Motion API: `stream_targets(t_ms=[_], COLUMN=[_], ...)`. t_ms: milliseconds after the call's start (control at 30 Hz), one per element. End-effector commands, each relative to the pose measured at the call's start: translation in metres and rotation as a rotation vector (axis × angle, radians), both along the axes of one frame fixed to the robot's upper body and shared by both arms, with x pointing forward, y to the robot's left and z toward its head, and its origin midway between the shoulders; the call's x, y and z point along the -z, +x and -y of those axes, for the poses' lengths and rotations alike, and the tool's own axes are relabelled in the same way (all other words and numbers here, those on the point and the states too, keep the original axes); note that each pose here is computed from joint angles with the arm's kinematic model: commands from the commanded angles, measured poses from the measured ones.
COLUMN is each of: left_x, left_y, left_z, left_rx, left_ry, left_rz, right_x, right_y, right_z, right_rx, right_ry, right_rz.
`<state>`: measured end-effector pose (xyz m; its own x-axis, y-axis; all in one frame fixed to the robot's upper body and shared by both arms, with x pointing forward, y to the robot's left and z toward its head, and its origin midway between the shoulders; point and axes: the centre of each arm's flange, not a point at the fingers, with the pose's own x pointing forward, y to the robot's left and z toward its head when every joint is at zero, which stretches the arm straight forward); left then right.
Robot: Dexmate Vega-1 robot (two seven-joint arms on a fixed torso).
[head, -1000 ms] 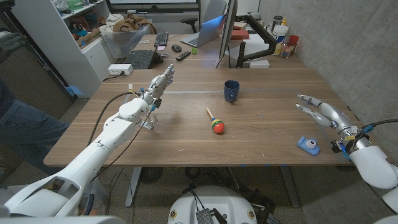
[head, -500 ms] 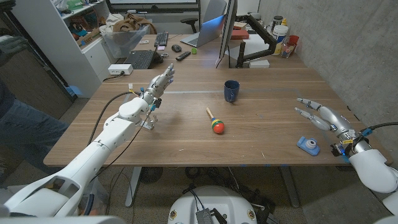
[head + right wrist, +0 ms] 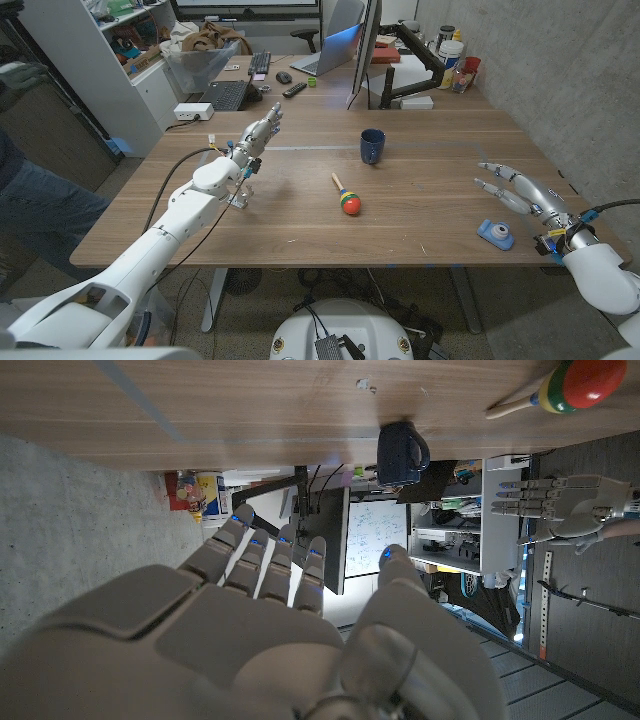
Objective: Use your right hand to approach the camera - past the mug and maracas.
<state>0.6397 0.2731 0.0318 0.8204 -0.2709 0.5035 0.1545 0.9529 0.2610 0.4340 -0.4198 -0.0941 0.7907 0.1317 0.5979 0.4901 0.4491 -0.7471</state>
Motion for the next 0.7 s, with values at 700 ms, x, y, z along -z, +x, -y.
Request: stream_targets(t_ms=[700], left_x=[0.002], left_y=[-0.001], left_z=[0.004], left_rx=[-0.002], left_ry=[0.002], left_rz=[-0.003], right_x=[0.017], right_y=[-0.002], right_z=[0.007], right_rx=[0.079], right_ry=[-0.055], right_rz=[-0.044])
